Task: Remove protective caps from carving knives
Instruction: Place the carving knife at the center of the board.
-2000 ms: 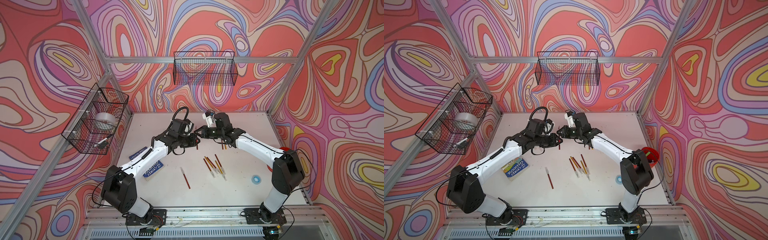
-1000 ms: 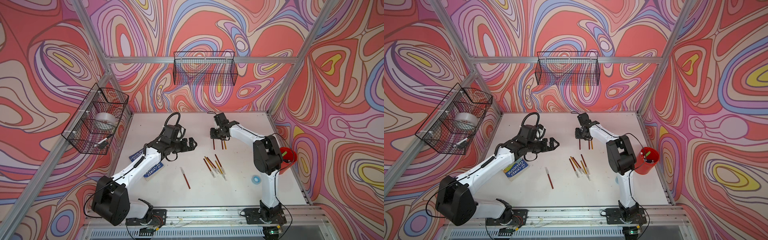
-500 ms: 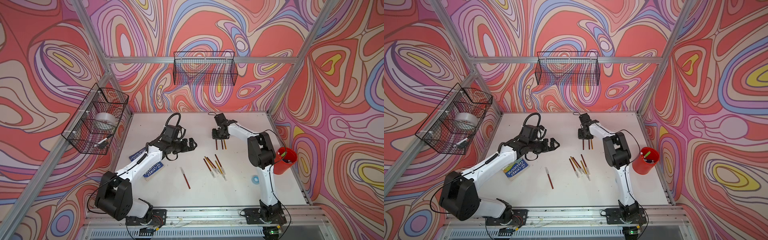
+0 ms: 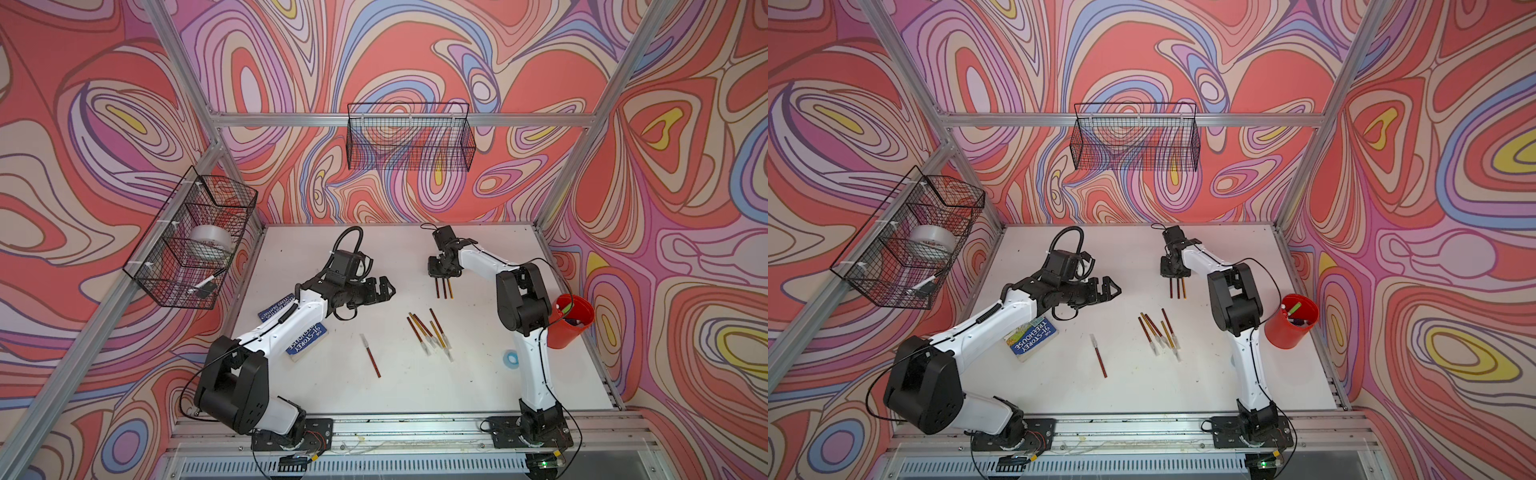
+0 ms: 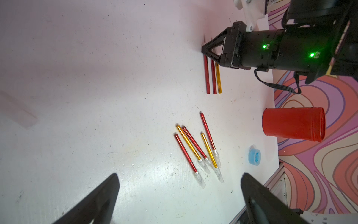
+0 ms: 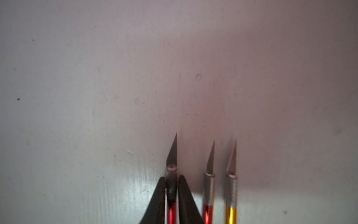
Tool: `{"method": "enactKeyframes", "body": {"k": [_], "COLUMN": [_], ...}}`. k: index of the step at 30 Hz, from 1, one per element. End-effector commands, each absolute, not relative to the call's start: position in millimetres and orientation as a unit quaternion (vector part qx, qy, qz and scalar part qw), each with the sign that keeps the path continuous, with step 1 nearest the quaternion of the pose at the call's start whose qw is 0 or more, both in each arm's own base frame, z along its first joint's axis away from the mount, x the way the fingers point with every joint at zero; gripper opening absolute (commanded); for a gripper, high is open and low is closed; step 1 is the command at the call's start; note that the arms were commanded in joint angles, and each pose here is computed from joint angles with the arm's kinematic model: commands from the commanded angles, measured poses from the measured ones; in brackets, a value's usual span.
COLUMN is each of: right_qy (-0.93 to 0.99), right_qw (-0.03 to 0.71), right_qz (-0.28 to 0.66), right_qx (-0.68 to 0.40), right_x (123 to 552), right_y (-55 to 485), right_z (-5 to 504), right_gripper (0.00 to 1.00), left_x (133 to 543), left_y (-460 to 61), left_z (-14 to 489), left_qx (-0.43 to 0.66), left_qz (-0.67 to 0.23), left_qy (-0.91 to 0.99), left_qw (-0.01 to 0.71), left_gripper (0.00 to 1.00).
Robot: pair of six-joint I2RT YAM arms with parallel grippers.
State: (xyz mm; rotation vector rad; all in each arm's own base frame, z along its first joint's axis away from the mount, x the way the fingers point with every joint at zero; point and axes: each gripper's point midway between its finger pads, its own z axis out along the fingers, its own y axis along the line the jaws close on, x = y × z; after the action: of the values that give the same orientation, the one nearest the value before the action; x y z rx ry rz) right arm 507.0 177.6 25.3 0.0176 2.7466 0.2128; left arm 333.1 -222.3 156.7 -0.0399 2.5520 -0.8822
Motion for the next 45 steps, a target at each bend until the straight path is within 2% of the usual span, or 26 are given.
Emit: {"method": "enactKeyframes", "body": {"k": [1, 16, 28, 34, 40, 45], "right_qy": [0.983, 0.981, 0.964, 0.951, 0.948, 0.945], "right_qw": [0.173, 0.177, 0.236, 0.244, 0.235, 0.213], "right_qz": [0.066, 0.078, 0.120, 0.191, 0.192, 0.195], "right_qx": [0.011, 0.015, 0.012, -0.012, -0.092, -0.154], "right_x": [503, 501, 491, 456, 402, 353], "right_y": [170, 172, 176, 203, 258, 303], "right_z": [4, 14, 94, 119, 122, 115], "right_gripper": [0.20, 0.25, 0.29, 0.25, 0.25, 0.34], "left_x": [337, 338, 337, 331, 321, 311], "left_y": [-223, -223, -216, -200, -149, -110], "left_z": [160, 165, 181, 179, 157, 140], "left_qx": [-0.018, -0.018, -0.017, -0.034, -0.140, -0.214], "left_qz": [-0.325, -0.329, -0.319, -0.292, -0.247, -0.229], "left_qy": [0.919, 0.917, 0.914, 0.922, 0.928, 0.919], "left_qw": [0.223, 0.228, 0.249, 0.251, 0.240, 0.239], "left_gripper": [1.00, 1.00, 1.00, 1.00, 1.00, 1.00]}}
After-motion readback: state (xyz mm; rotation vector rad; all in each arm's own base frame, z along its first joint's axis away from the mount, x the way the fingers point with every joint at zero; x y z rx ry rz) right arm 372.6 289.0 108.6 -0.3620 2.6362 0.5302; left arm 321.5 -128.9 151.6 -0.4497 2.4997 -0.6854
